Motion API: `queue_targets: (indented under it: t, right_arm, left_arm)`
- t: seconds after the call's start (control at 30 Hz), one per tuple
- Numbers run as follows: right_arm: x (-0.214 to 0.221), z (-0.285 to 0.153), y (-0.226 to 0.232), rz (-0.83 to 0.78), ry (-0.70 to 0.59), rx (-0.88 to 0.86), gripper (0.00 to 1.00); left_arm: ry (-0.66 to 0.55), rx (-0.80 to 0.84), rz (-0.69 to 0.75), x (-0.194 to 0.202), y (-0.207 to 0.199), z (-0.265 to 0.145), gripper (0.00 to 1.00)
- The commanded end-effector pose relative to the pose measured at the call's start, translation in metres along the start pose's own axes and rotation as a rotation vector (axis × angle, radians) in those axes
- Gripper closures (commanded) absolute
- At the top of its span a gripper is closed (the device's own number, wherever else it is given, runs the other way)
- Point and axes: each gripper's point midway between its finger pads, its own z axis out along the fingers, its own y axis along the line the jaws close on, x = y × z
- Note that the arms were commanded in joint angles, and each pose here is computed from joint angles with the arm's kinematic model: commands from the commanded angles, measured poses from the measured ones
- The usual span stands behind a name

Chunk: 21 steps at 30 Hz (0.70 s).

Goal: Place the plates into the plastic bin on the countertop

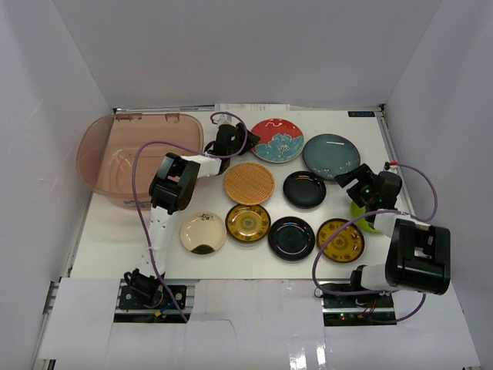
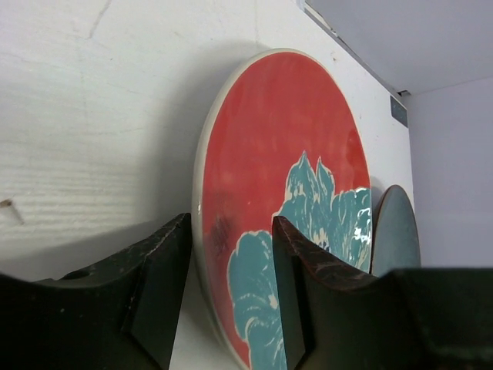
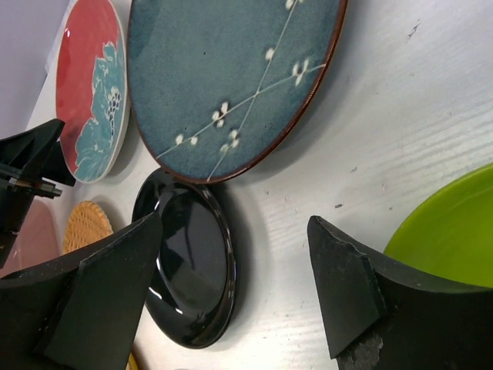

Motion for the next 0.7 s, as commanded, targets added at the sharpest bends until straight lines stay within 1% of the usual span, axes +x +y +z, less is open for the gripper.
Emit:
queue_targets:
  t: [0.0,0.03,0.1,0.17,0.2,0.23,0.33,0.37,0.43,0.47,0.57,0.6,0.63,0.67]
  right_arm:
    - [-0.033,0.012,0.017,-0.016,-0.083,-0.047,0.18]
    - [-0.031,0.017,0.013,-0.002,-0.078,-0.039,0.18]
    - [-0.038,0.025,0.015,0.010,-0.086,-0.039,0.18]
    - [-0.035,0.037,0.008,0.041,-0.063,-0.026,0.18]
    - [-0.040,0.041,0.012,0.048,-0.071,-0.036,0.18]
    - [-0.036,0.047,0.006,0.071,-0.056,-0.023,0.18]
    - [-0.043,0.057,-0.001,0.090,-0.072,0.003,0.18]
    - [-0.046,0.059,-0.003,0.096,-0.083,0.015,0.18]
    - [-0.050,0.065,-0.005,0.113,-0.083,0.021,0.18]
    - [-0.051,0.067,-0.006,0.135,-0.080,0.021,0.18]
    - [-0.053,0.075,-0.006,0.154,-0.079,0.017,0.18]
    - [-0.054,0.077,-0.006,0.171,-0.078,0.019,0.18]
    - [-0.051,0.081,-0.010,0.181,-0.070,0.027,0.19]
    - [-0.056,0.084,-0.007,0.183,-0.074,0.018,0.20]
  left_arm:
    - [0.100,-0.052,-0.045,0.030,0.027,0.008,0.43]
    - [0.104,-0.053,-0.053,0.033,0.030,0.011,0.44]
    - [0.093,-0.037,-0.058,0.030,0.026,0.014,0.52]
    - [0.084,-0.036,-0.061,0.030,0.027,0.016,0.59]
    - [0.076,-0.042,-0.061,0.029,0.029,0.016,0.74]
    - [0.072,-0.035,-0.058,0.028,0.028,0.016,0.82]
    - [0.065,-0.006,-0.067,0.024,0.023,0.010,1.00]
    - [0.029,0.041,-0.064,0.008,0.005,0.005,1.00]
    - [0.027,0.077,-0.065,0.002,-0.007,-0.003,1.00]
    - [-0.005,0.132,-0.062,-0.016,-0.030,-0.012,1.00]
    - [-0.038,0.230,-0.064,-0.044,-0.069,-0.030,1.00]
    - [-0.067,0.287,-0.068,-0.064,-0.097,-0.045,1.00]
    - [-0.069,0.327,-0.070,-0.074,-0.111,-0.055,1.00]
    - [-0.107,0.380,-0.071,-0.099,-0.134,-0.073,1.00]
